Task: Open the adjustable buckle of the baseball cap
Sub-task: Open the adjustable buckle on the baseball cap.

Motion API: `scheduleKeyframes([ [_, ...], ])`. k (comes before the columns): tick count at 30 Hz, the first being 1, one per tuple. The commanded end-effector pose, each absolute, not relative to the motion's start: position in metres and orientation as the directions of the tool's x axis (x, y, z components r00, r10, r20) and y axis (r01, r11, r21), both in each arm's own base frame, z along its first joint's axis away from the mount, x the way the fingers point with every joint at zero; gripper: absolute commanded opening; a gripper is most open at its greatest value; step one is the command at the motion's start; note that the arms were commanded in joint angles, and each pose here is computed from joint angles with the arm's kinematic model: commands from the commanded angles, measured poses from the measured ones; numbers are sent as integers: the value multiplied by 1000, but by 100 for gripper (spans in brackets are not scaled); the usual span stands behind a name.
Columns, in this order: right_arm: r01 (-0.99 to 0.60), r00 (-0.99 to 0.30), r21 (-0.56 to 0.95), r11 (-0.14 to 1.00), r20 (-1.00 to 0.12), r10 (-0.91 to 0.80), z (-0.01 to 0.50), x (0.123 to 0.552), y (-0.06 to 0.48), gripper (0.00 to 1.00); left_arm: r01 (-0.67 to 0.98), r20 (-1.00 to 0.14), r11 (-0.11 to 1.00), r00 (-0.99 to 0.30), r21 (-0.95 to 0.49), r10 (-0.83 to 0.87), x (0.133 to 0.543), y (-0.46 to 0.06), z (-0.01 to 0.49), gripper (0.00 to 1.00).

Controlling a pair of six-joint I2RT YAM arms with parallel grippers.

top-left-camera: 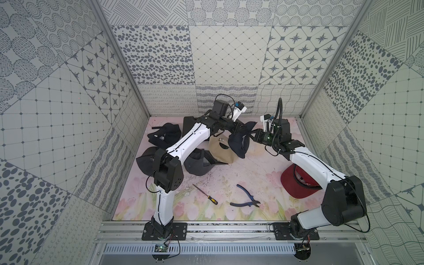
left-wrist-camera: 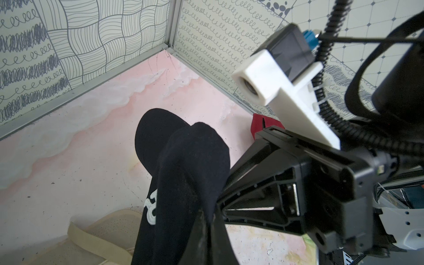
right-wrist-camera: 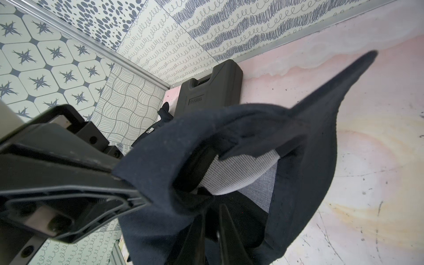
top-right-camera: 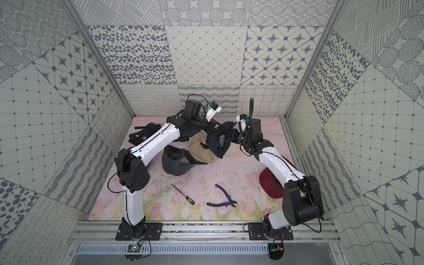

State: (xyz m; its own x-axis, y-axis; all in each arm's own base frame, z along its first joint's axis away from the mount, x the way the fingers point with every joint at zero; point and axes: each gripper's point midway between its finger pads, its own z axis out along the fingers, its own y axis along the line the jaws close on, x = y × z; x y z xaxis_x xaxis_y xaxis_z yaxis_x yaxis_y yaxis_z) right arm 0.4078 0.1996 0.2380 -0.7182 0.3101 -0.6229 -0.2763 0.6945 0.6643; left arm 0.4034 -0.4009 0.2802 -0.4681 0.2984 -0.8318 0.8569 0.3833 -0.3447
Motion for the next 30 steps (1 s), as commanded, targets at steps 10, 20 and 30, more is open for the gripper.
scheduleKeyframes([
  [10,-283,-674,624,728,-670,312,251,390,183,0,806,-859,538,-440,-249,263,434,-392,287,0],
  [20,-355,-656,615,704,-700,281,249,358,163,32,797,-857,562,-435,-222,277,442,-391,283,0],
  [30,-432,-643,651,624,-707,293,250,348,166,73,807,-854,529,-449,-263,262,440,-398,287,0],
])
